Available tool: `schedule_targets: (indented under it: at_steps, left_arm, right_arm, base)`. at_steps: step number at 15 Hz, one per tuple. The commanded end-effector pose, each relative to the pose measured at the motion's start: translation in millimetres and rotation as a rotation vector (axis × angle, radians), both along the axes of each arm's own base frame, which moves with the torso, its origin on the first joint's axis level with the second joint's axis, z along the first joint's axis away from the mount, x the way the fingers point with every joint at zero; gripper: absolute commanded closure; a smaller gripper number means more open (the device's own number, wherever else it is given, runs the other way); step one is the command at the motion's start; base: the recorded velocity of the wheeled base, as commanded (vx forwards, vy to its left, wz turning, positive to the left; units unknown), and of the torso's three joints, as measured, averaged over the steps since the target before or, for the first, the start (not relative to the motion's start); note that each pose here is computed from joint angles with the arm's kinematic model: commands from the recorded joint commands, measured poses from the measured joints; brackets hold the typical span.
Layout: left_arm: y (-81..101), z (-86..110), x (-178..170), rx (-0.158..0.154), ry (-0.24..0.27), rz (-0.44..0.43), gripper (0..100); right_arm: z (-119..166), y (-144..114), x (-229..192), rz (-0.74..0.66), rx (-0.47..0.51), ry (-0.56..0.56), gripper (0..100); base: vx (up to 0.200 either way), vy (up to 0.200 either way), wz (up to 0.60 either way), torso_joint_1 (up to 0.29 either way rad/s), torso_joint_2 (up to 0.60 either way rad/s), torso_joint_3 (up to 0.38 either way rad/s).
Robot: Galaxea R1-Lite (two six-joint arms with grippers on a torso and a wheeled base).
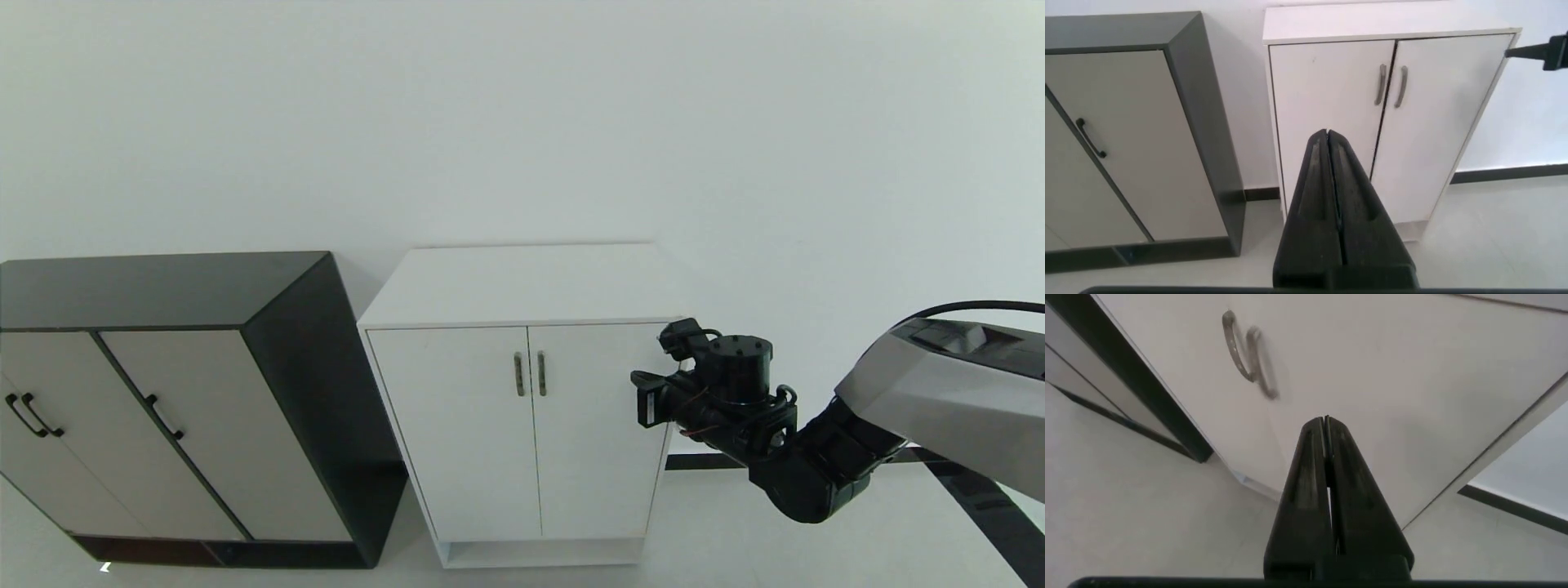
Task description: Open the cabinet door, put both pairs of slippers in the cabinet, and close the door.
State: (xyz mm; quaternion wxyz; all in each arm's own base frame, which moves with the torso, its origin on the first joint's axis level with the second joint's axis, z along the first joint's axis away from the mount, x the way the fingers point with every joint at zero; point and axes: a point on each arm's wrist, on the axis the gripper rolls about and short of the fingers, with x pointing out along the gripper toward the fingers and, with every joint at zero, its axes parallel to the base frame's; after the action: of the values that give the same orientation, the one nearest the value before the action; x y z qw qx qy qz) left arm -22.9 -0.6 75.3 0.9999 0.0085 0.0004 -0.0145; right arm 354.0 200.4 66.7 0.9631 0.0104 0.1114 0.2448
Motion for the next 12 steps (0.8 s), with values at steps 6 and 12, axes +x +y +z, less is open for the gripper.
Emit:
schedule_targets:
  at_steps: [6, 12]
  left_arm:
    - [0.0, 0.3, 0.0, 0.000, 0.000, 0.000, 100]
    - [0.0, -0.1, 0.1, -0.002, 0.002, 0.000, 100]
  right_arm:
    - [-2.8, 1.0, -5.9, 0.013, -0.011, 0.012, 100]
    - [-3.8, -0.7, -9.8, 0.012, -0.013, 0.011, 100]
  base:
    - [0.033, 0.000, 0.00, -0.001, 0.00, 0.000]
    - [0.167, 0.000, 0.00, -0.004, 0.00, 0.002]
